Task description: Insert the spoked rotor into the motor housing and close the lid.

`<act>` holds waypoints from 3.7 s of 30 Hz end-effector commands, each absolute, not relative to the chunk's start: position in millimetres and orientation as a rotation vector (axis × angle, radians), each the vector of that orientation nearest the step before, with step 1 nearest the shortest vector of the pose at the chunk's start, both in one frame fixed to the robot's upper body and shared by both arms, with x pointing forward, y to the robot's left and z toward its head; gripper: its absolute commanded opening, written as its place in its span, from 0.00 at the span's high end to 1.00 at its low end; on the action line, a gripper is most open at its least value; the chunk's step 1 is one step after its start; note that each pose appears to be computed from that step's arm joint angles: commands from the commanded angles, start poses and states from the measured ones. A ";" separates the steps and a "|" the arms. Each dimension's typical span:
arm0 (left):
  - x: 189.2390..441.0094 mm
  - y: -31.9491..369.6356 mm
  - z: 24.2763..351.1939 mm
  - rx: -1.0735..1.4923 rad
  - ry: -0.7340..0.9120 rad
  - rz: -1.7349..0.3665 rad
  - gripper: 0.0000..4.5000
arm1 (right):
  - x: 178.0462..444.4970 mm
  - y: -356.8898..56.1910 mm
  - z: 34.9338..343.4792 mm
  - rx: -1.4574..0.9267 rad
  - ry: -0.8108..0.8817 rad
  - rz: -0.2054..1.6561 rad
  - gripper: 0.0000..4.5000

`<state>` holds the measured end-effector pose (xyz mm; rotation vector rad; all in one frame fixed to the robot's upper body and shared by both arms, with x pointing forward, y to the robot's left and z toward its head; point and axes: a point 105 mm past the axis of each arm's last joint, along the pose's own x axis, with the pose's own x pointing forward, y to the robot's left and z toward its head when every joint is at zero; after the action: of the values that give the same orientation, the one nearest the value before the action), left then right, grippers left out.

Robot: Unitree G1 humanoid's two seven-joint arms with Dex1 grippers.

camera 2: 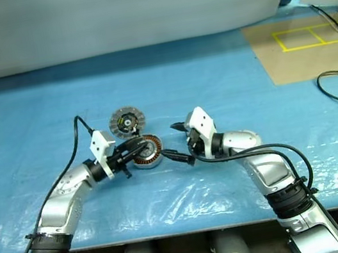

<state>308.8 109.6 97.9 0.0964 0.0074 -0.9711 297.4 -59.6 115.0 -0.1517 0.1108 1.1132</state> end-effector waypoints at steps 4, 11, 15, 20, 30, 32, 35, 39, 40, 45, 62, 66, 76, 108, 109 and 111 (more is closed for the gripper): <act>306.9 108.7 108.1 0.143 -0.011 -0.980 0.85 | 299.2 -59.1 123.9 -0.166 0.065 1.110 0.00; 307.2 108.8 107.7 0.150 -0.003 -0.977 0.85 | 299.7 -58.3 124.1 -0.167 0.061 1.111 0.00; 307.1 108.7 106.9 0.152 0.005 -0.978 0.85 | 300.1 -58.3 124.3 -0.168 0.060 1.110 0.00; 306.0 111.2 101.6 0.168 0.034 -0.977 0.69 | 300.3 -58.2 124.3 -0.171 0.059 1.109 0.00; 310.9 120.4 127.7 0.026 -0.072 -0.893 0.33 | 301.9 -55.9 126.6 -0.151 0.053 1.111 0.00; 308.2 125.0 130.6 0.004 -0.077 -0.886 0.33 | 303.1 -54.0 129.2 -0.131 0.050 1.113 0.00; 306.2 132.5 130.9 -0.014 -0.072 -0.863 0.33 | 304.3 -49.8 132.8 -0.110 0.046 1.120 0.00; 303.8 135.1 124.8 0.008 -0.049 -0.864 0.51 | 306.2 -44.7 134.9 -0.105 0.040 1.130 0.00; 303.7 134.3 124.3 0.009 -0.048 -0.865 0.59 | 306.6 -44.0 135.0 -0.106 0.039 1.132 0.00; 306.2 129.9 119.4 0.056 -0.030 -0.869 0.98 | 307.4 -38.8 136.8 -0.112 0.028 1.144 0.00; 323.4 110.3 94.8 0.248 0.033 -0.864 0.99 | 305.4 -39.6 136.5 -0.102 0.022 1.126 0.00; 320.4 111.3 91.0 0.251 0.047 -0.882 0.99 | 305.5 -39.5 136.3 -0.102 0.022 1.126 0.00; 313.1 109.5 90.6 0.200 0.069 -0.932 0.99 | 307.1 -38.8 136.9 -0.105 0.019 1.129 0.00; 315.8 120.2 88.0 0.318 0.096 -0.893 0.99 | 306.8 -36.5 134.4 -0.110 0.021 1.133 0.00; 314.6 118.4 87.2 0.320 0.099 -0.905 0.99 | 306.8 -36.6 134.3 -0.110 0.021 1.133 0.00; 313.8 115.0 87.5 0.314 0.096 -0.916 0.99 | 306.9 -36.7 134.0 -0.110 0.021 1.132 0.00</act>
<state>316.5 120.8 83.3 0.3000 0.1149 -0.8900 308.1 -40.5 123.6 -0.0963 0.0709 1.1169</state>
